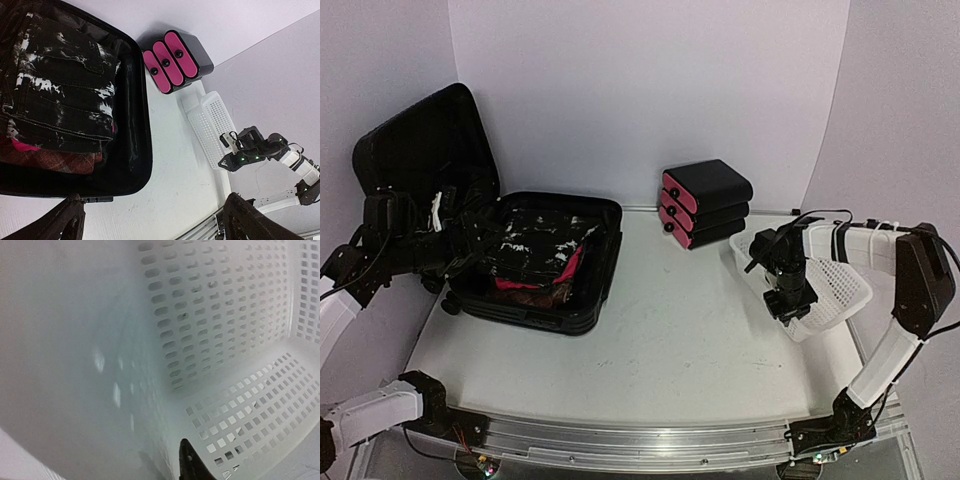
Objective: Open, take out, and arrange the luggage
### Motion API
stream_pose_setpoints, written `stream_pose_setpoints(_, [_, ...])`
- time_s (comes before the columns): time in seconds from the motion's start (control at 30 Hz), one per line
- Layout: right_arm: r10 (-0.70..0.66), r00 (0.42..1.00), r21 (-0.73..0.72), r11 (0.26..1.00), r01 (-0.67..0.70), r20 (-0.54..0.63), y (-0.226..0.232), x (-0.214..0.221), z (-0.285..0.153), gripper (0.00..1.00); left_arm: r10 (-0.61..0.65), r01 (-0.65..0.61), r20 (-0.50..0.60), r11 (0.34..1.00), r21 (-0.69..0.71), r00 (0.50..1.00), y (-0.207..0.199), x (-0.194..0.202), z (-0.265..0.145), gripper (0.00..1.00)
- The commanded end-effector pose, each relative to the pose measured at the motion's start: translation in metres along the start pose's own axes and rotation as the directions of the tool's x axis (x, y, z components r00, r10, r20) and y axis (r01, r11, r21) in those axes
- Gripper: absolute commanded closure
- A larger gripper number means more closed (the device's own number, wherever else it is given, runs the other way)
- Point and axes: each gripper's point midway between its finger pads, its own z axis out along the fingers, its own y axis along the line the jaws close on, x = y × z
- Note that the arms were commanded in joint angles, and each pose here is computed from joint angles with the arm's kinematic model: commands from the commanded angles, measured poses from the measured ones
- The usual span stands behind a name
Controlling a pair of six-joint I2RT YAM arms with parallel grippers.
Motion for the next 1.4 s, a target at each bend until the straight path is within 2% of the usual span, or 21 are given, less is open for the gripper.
stream_pose_setpoints(0.0, [0.187,0.982,-0.172,0.969,-0.179,0.029,0.027,0.001,-0.011,0.89,-0.001,0.001,0.0,1.0,0.021,1.0,-0.002,0.001,0.001,0.04])
stream_pose_setpoints(0.1, [0.284,0.958,-0.244,0.932,-0.268,0.033,0.052,0.003,-0.02,0.91,-0.011,0.011,-0.005,1.0,0.017,1.0,-0.001,0.002,0.002,0.04])
stream_pose_setpoints(0.23, [0.303,0.939,-0.32,0.917,-0.24,0.163,0.103,-0.008,-0.049,0.89,-0.016,0.017,-0.011,1.0,0.012,1.0,0.0,0.002,0.004,0.04])
stream_pose_setpoints(0.3, [0.305,0.934,-0.35,0.909,-0.226,0.188,0.127,-0.014,-0.057,0.89,-0.017,0.017,-0.014,1.0,0.015,1.0,0.0,0.002,0.004,0.04])
stream_pose_setpoints(0.47, [0.359,0.921,-0.47,0.846,-0.252,0.153,0.19,-0.027,-0.072,0.87,-0.028,0.028,-0.015,0.999,0.016,1.0,-0.001,0.003,0.003,0.04])
stream_pose_setpoints(0.57, [0.447,0.887,-0.498,0.799,-0.336,0.119,0.211,-0.032,-0.081,0.83,-0.037,0.038,-0.024,0.999,0.02,0.999,-0.001,0.005,0.003,0.04])
stream_pose_setpoints(0.73, [0.505,0.856,-0.571,0.737,-0.363,0.108,0.252,-0.027,-0.108,0.83,-0.05,0.051,-0.028,0.999,0.009,0.998,0.003,0.008,0.004,0.04])
stream_pose_setpoints(0.83, [0.492,0.861,-0.596,0.733,-0.327,0.133,0.276,-0.028,-0.125,0.83,-0.054,0.054,-0.038,0.998,0.008,0.998,0.004,0.009,0.006,0.04])
stream_pose_setpoints(1.0, [0.454,0.883,-0.604,0.738,-0.3,0.116,0.307,-0.034,-0.125,0.83,-0.064,0.064,-0.049,0.998,-0.001,0.997,0.007,0.01,0.009,0.04])
stream_pose_setpoints(1.17, [0.46,0.879,-0.601,0.741,-0.301,0.127,0.325,-0.041,-0.123,0.84,-0.087,0.086,-0.056,0.996,-0.01,0.995,0.012,0.015,0.011,0.04])
stream_pose_setpoints(1.37, [0.476,0.87,-0.647,0.705,-0.292,0.126,0.347,-0.054,-0.139,0.84,-0.137,0.135,-0.075,0.99,-0.031,0.988,0.019,0.021,0.016,0.05])
